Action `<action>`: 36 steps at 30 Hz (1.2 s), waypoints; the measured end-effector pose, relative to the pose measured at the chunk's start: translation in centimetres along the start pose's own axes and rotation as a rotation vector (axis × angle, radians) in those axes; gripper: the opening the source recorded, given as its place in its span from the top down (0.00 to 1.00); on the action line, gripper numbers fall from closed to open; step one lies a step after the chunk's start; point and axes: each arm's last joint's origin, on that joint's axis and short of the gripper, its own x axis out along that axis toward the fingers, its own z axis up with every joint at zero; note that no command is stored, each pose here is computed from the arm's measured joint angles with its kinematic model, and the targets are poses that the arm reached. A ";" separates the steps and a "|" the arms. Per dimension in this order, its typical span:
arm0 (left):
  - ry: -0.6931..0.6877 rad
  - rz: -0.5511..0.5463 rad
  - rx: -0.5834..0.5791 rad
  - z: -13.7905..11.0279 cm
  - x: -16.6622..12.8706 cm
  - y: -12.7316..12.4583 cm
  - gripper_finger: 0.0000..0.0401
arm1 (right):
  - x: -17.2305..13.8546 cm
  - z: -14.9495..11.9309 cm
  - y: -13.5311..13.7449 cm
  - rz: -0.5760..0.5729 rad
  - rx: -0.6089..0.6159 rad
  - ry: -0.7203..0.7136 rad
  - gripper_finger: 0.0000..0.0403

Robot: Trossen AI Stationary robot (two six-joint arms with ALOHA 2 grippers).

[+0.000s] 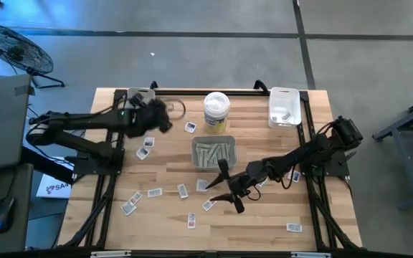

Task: Pick & Place First Aid Supplies
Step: Put the alcohol pad into the top gray bin

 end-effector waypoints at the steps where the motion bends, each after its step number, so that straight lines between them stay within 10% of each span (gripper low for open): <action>1: 0.045 0.043 -0.026 -0.2 0.8 0.6 1.00 | 0.0 0.0 0.2 0.004 0.000 0.003 0.52; 13: 0.364 0.352 -0.148 -3.6 9.0 4.4 1.00 | 0.0 0.5 2.1 0.064 0.075 -0.002 0.57; 36: 0.544 0.199 -0.354 -7.6 16.8 6.1 1.00 | 0.0 0.8 1.2 -0.014 0.083 -0.046 0.58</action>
